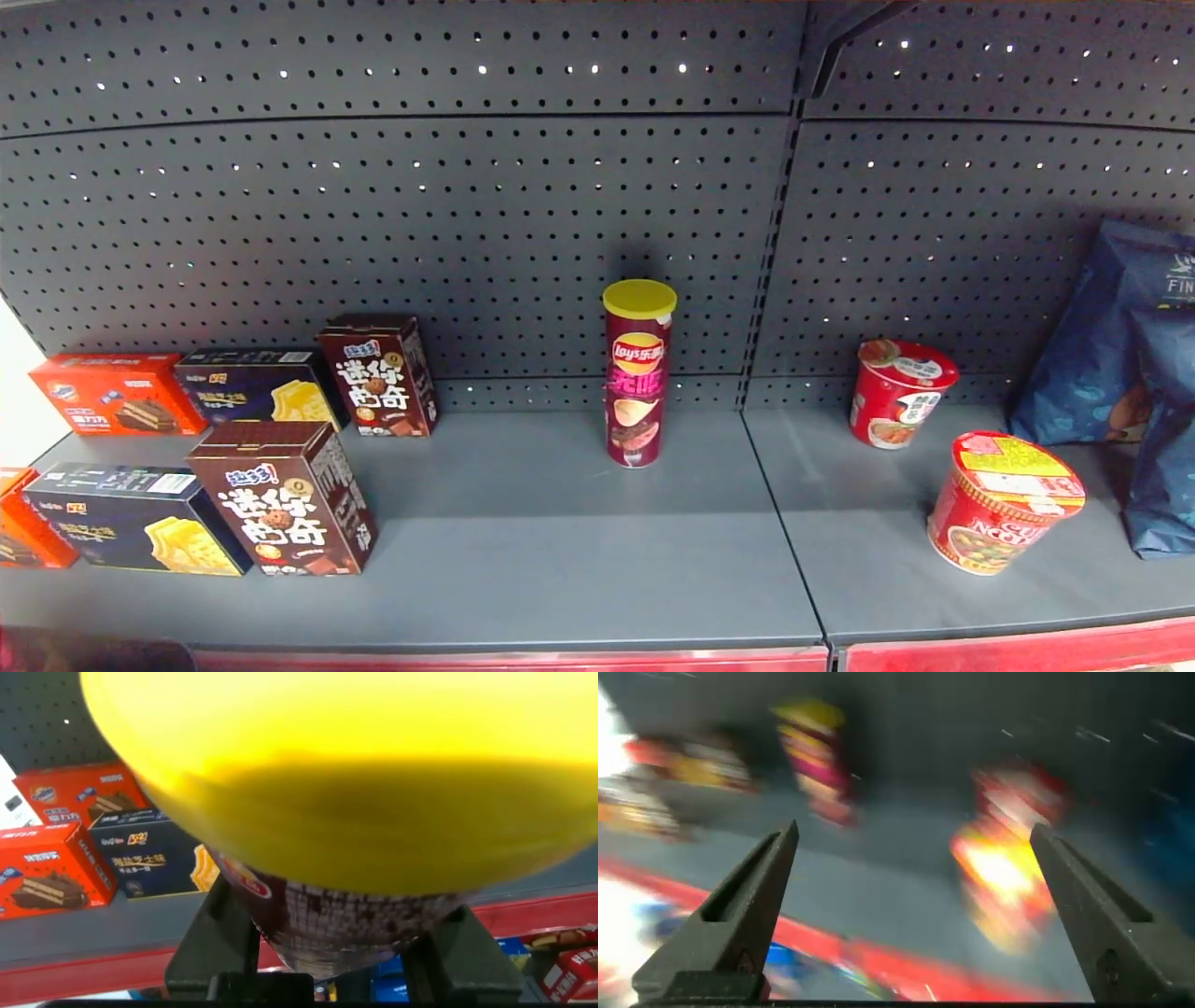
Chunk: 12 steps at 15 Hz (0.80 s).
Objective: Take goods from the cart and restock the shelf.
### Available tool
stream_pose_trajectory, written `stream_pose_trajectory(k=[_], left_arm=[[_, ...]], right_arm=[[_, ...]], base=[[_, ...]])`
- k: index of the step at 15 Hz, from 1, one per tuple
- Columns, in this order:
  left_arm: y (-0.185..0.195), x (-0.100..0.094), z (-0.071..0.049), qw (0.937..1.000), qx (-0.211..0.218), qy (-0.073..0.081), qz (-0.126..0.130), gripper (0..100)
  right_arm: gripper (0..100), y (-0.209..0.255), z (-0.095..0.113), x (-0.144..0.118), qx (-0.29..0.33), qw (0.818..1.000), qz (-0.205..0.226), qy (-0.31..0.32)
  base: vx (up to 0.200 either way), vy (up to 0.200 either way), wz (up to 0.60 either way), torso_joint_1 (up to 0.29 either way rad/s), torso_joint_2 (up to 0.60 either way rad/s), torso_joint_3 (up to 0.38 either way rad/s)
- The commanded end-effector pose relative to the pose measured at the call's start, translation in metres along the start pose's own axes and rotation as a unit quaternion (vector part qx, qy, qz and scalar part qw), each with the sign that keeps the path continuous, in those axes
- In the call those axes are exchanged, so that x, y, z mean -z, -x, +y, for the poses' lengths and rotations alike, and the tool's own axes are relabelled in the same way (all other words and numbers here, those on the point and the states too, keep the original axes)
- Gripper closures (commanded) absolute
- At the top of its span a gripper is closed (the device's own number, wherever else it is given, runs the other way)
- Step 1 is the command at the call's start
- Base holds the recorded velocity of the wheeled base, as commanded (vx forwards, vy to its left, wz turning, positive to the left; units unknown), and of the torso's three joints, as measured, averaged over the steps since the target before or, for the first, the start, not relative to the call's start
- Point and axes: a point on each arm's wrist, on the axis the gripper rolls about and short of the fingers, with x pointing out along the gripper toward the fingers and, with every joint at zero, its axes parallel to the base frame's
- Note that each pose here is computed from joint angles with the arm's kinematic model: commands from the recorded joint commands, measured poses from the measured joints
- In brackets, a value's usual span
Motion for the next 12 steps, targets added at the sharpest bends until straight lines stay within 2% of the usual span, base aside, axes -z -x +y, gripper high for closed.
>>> stream_pose_trajectory(k=[1, 3, 4, 5, 7, 10, 12], left_arm=[[-0.008, -0.006, 0.001, 0.9999, 0.002, 0.002, 0.014, 100], [-0.008, -0.008, 0.002, 0.9998, 0.002, 0.004, 0.017, 100], [-0.01, -0.008, 0.002, 0.9992, 0.017, 0.028, 0.021, 100], [-0.01, -0.008, 0.002, 0.9991, 0.019, 0.032, 0.021, 100], [-0.01, -0.008, 0.002, 0.9986, 0.032, 0.036, 0.022, 100], [-0.012, -0.006, 0.002, 0.9973, 0.054, 0.041, 0.029, 100], [-0.012, -0.007, 0.002, 0.9971, 0.057, 0.042, 0.028, 100]], right_arm=[[0, -0.119, -0.001, -0.031, -0.164, 0.984, 0.068, -0.025], [0, -0.129, -0.003, -0.03, -0.176, 0.981, 0.075, -0.018], [0, -0.181, -0.014, -0.014, -0.229, 0.966, 0.098, 0.068], [0, -0.2, -0.018, -0.005, -0.232, 0.963, 0.11, 0.078], [0, -0.226, -0.021, 0.006, -0.233, 0.962, 0.121, 0.08], [0, -0.266, -0.032, 0.029, -0.237, 0.962, 0.097, 0.094], [0, -0.279, -0.033, 0.044, -0.269, 0.954, 0.104, 0.085]], base=[[0.0, 0.0, 0.0, 0.0, 0.0, 0.0], [0.0, 0.0, 0.0, 0.0, 0.0, 0.0], [0.0, 0.0, 0.0, 0.0, 0.0, 0.0], [0.0, 0.0, 0.0, 0.0, 0.0, 0.0], [0.0, 0.0, 0.0, 0.0, 0.0, 0.0], [0.0, 0.0, 0.0, 0.0, 0.0, 0.0], [0.0, 0.0, 0.0, 0.0, 0.0, 0.0]])
